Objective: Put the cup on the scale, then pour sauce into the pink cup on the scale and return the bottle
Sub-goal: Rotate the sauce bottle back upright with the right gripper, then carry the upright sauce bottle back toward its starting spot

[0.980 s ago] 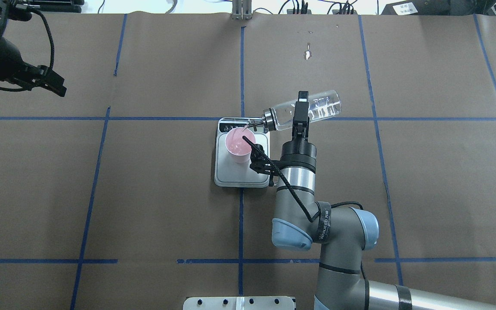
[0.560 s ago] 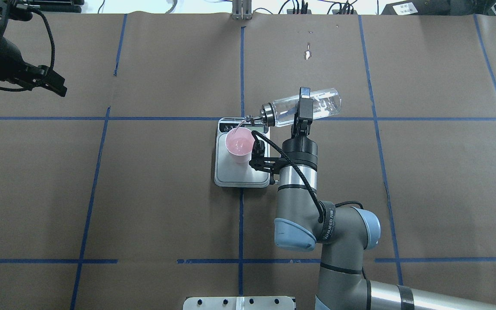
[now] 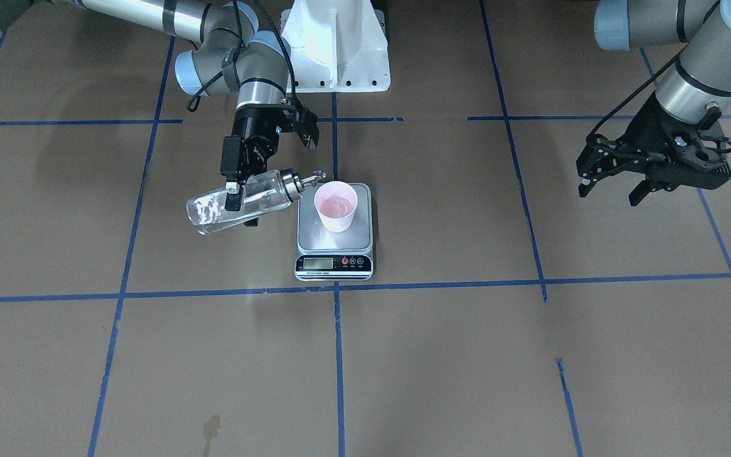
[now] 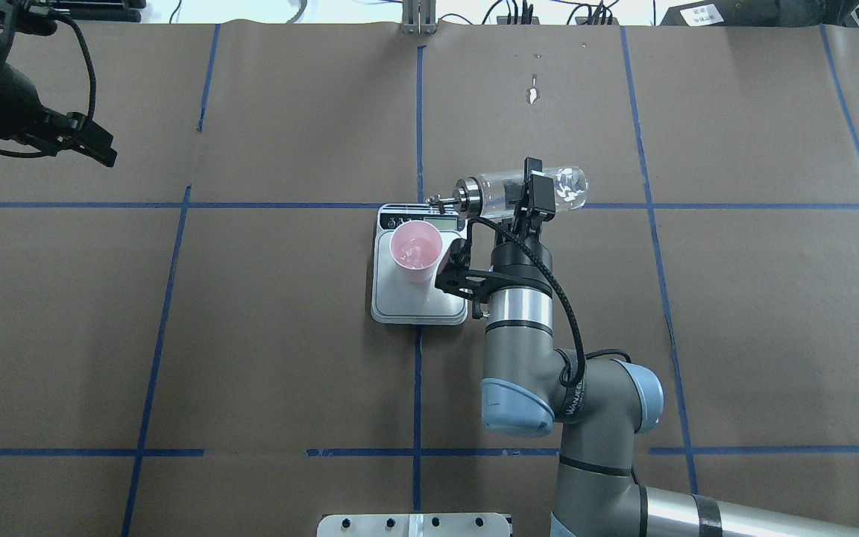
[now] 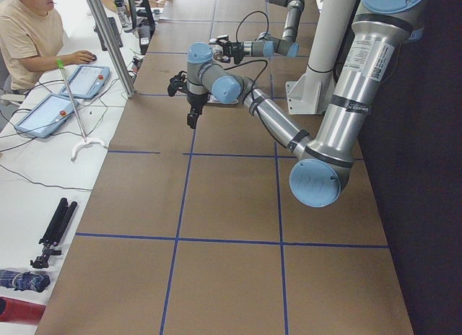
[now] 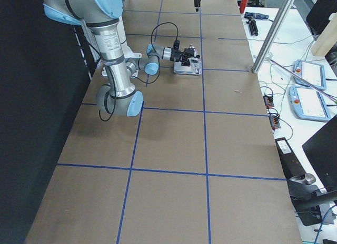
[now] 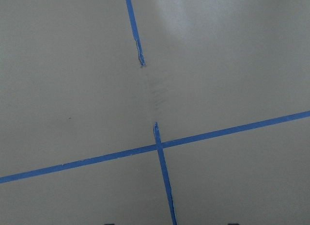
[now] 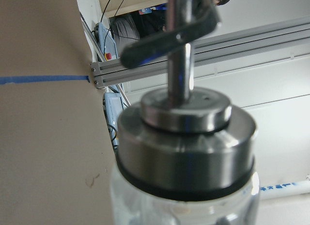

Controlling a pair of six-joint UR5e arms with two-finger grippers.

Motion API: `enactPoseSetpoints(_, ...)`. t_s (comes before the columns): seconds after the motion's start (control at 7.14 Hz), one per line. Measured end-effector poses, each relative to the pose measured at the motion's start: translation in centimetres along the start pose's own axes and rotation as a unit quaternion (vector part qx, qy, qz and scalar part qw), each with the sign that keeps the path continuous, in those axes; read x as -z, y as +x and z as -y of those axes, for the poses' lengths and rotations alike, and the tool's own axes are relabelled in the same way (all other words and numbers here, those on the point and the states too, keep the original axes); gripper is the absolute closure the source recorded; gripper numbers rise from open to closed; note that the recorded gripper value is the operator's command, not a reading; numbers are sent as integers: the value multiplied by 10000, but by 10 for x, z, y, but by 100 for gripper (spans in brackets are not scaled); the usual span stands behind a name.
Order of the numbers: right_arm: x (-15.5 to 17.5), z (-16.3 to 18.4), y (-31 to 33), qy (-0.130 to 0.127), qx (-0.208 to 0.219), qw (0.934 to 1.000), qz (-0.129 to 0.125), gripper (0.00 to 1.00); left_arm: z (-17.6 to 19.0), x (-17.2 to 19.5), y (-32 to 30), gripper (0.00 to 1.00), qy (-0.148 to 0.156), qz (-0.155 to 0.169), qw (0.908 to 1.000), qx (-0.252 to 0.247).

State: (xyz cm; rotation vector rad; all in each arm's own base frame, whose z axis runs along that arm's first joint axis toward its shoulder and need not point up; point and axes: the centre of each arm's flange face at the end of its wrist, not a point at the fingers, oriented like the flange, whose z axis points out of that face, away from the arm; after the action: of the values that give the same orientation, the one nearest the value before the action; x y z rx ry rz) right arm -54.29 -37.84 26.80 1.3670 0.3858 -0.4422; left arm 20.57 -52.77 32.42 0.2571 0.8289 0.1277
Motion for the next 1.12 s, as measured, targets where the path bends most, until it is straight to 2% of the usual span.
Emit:
enactPoseSetpoints(0.14,2,2,4,8,-522,9985,178,100,0,0,0,18,-3,2,10000,4)
enactPoseSetpoints(0.28,4,1,9,-6,-1105,9930,416,100,0,0,0,18,-3,2,10000,5)
enactPoseSetpoints(0.42,7,-3,14,-58,-1724,9825,698,100,0,1,1,18,-1,1,10000,4)
enactPoseSetpoints(0.7,15,-16,32,-205,-2897,9497,1175,100,1,2,2,18,7,-5,10000,69)
enactPoseSetpoints(0.84,17,-27,42,-273,-3255,9364,1283,100,2,3,4,18,19,-10,9999,104)
enactPoseSetpoints(0.98,16,-40,47,-349,-3445,9284,1347,100,2,3,5,18,31,-15,9999,128)
enactPoseSetpoints(1.12,16,-54,49,-446,-3702,9168,1427,100,3,4,7,18,41,-20,9999,138)
